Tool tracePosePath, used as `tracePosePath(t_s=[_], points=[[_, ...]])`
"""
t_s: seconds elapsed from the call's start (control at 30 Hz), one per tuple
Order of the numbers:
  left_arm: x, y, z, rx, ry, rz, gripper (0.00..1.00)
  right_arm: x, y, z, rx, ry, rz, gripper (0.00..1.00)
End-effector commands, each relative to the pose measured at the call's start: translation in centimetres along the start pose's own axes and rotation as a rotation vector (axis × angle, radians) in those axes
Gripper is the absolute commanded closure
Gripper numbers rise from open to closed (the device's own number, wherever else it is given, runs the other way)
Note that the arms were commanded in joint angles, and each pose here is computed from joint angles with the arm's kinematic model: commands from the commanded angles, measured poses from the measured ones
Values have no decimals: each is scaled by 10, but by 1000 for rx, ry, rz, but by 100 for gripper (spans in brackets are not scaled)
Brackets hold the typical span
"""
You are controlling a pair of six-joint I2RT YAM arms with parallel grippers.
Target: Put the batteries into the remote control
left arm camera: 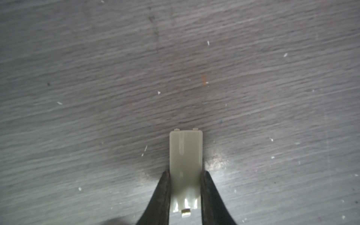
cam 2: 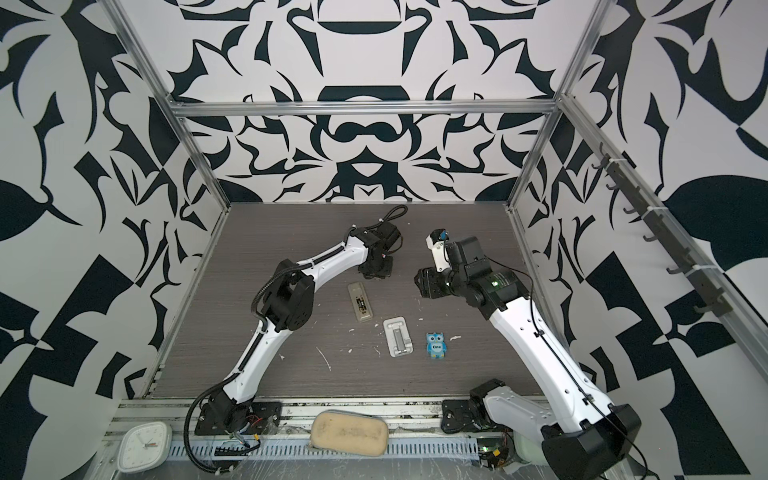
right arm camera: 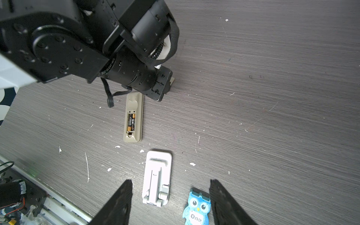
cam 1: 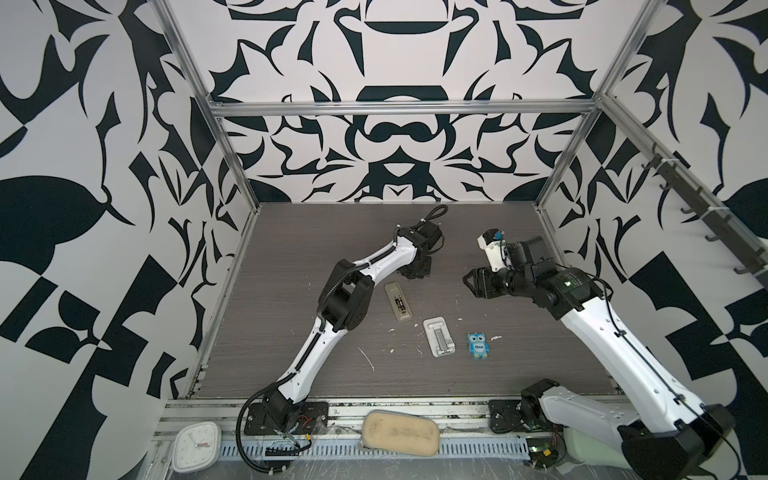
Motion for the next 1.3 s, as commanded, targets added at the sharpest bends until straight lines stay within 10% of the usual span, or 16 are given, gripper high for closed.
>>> tracePosePath(t_s=[0.0,0.27,0.5,1.27], points=[[4,-21,7,28,-9,-26,85,-1,1,-3,-14,-11,12,34],[16,-50,6,-27,-42,-9,84,-4,12,-3,23,-5,41,34],[10,-34,2,12,-35,40,48,-3,15,-3,30,-6,37,34],[-5,22,17,132,2,-29,56,-6,20,0,41,-5,51,34]])
Point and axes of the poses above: each gripper's point midway between its finger pads, its own y axis out along the fingers, its own x axis along the line the jaws close on, z = x × y, the point moved 9 cm from there along -y, back along the fingers, and after that the axes turned 15 degrees about y, right-handed, at the moved point
